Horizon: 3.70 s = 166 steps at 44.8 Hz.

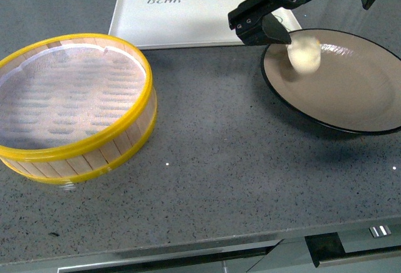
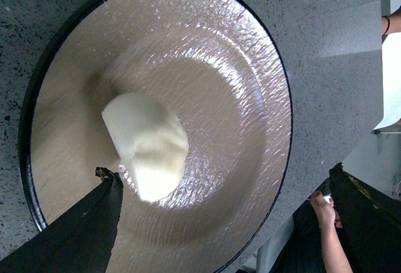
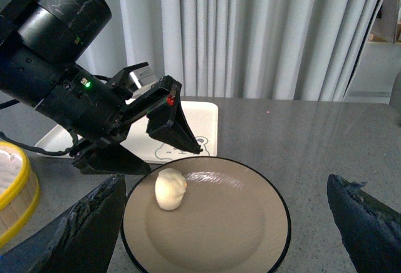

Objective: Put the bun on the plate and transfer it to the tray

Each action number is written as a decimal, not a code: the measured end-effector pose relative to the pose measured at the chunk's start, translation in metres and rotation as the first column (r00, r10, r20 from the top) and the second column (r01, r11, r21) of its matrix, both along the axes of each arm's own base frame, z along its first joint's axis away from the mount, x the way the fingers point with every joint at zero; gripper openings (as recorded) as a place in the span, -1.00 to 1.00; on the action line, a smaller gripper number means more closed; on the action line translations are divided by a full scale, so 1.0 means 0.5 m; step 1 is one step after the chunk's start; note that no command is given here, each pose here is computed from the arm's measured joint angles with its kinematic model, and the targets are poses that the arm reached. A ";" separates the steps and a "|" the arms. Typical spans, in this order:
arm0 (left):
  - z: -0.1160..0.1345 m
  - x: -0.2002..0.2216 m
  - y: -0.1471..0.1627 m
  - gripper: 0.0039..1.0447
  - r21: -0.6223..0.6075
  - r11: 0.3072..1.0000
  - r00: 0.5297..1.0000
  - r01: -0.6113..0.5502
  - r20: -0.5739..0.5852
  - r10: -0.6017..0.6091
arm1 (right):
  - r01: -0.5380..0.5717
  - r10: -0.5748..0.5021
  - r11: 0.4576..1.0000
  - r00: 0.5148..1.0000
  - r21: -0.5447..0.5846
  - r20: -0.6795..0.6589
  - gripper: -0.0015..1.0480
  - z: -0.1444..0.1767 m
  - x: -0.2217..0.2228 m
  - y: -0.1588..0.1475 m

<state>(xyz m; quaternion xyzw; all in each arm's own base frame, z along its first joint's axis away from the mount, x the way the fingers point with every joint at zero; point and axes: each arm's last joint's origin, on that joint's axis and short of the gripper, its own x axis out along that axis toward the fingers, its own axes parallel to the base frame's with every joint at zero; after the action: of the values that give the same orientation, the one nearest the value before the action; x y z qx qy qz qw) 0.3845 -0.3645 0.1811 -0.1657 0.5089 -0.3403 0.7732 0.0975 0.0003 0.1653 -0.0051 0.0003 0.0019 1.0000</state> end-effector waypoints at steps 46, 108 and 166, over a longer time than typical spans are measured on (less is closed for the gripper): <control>0.029 -0.160 0.584 -0.31 -0.144 0.723 0.240 -0.675 0.884 0.401 | 0.000 0.000 1.000 1.000 0.000 -0.001 0.83 -0.001 0.000 0.000; -0.023 -0.488 0.729 -0.93 -0.102 0.712 0.241 -0.694 0.899 0.364 | 0.000 0.000 1.000 1.000 0.000 -0.001 0.83 -0.001 0.000 0.000; -0.018 -0.576 0.729 -0.93 -0.110 0.714 0.231 -0.692 0.903 0.363 | 0.000 0.000 1.000 1.000 0.000 -0.001 0.83 -0.001 0.000 0.000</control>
<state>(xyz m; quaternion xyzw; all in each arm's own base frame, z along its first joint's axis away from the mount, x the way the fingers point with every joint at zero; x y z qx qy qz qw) 0.0963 -0.0002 0.1720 -0.0034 -0.0112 -0.0008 0.9999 0.0975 0.0003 0.1649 -0.0051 0.0008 0.0019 1.0000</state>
